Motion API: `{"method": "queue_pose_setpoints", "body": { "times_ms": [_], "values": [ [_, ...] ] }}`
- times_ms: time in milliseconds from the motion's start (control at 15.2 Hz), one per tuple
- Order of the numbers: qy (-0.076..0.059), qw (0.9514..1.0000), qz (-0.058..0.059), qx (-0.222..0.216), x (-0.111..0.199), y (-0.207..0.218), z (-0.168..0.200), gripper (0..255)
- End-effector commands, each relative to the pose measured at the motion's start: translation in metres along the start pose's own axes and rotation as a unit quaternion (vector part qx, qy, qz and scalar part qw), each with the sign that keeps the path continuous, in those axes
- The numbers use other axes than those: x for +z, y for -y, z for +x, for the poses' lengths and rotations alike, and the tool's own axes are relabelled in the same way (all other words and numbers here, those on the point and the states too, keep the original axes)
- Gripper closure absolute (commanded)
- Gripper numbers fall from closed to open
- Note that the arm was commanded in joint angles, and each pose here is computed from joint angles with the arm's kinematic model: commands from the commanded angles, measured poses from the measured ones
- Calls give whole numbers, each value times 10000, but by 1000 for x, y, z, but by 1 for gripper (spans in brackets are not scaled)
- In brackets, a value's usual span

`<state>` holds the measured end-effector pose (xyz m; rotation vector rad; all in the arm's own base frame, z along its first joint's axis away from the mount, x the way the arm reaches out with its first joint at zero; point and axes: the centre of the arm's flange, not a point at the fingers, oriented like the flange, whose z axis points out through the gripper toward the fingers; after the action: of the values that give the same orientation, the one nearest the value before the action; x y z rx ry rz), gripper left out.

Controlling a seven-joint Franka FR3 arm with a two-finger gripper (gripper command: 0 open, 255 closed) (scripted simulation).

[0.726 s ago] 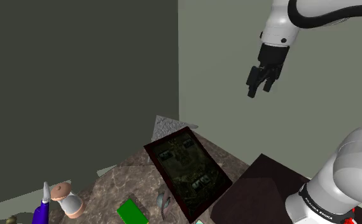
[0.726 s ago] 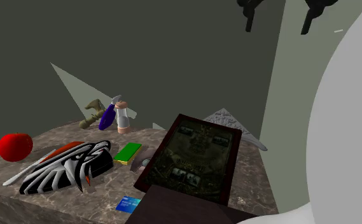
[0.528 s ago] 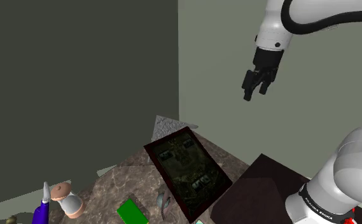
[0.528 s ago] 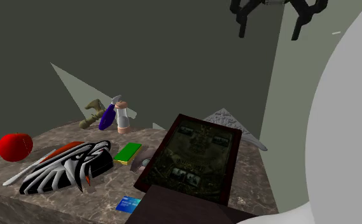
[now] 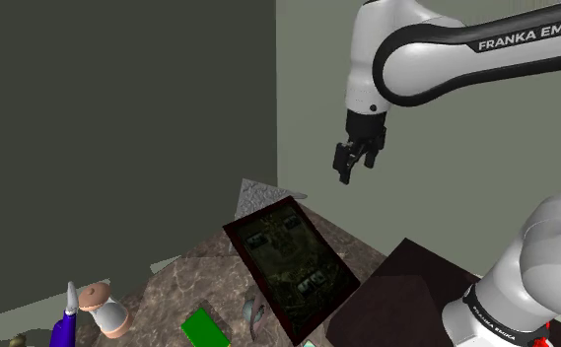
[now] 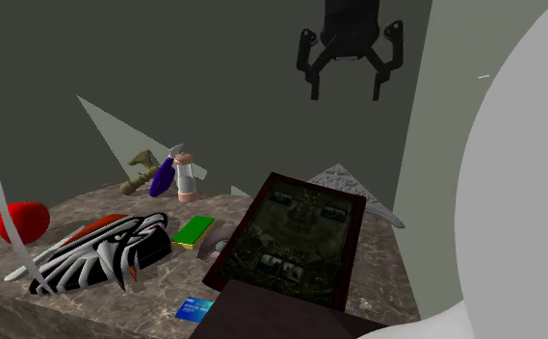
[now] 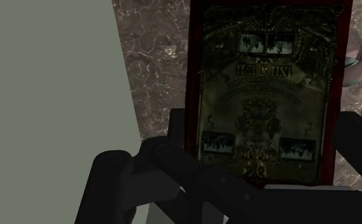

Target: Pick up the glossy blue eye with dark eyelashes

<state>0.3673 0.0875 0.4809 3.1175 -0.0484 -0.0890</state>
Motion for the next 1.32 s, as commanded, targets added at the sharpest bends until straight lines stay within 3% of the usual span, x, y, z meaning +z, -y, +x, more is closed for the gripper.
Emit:
{"method": "queue_pose_setpoints", "body": {
  "times_ms": [0, 594, 1254],
  "values": [
    [24, 9999, -118, -91, 16, 26, 8, 0],
    [155, 9965, -657, -496, 93, 127, 45, 0],
    [300, 9872, -1251, -943, 193, 232, 74, 0]
  ]
}}
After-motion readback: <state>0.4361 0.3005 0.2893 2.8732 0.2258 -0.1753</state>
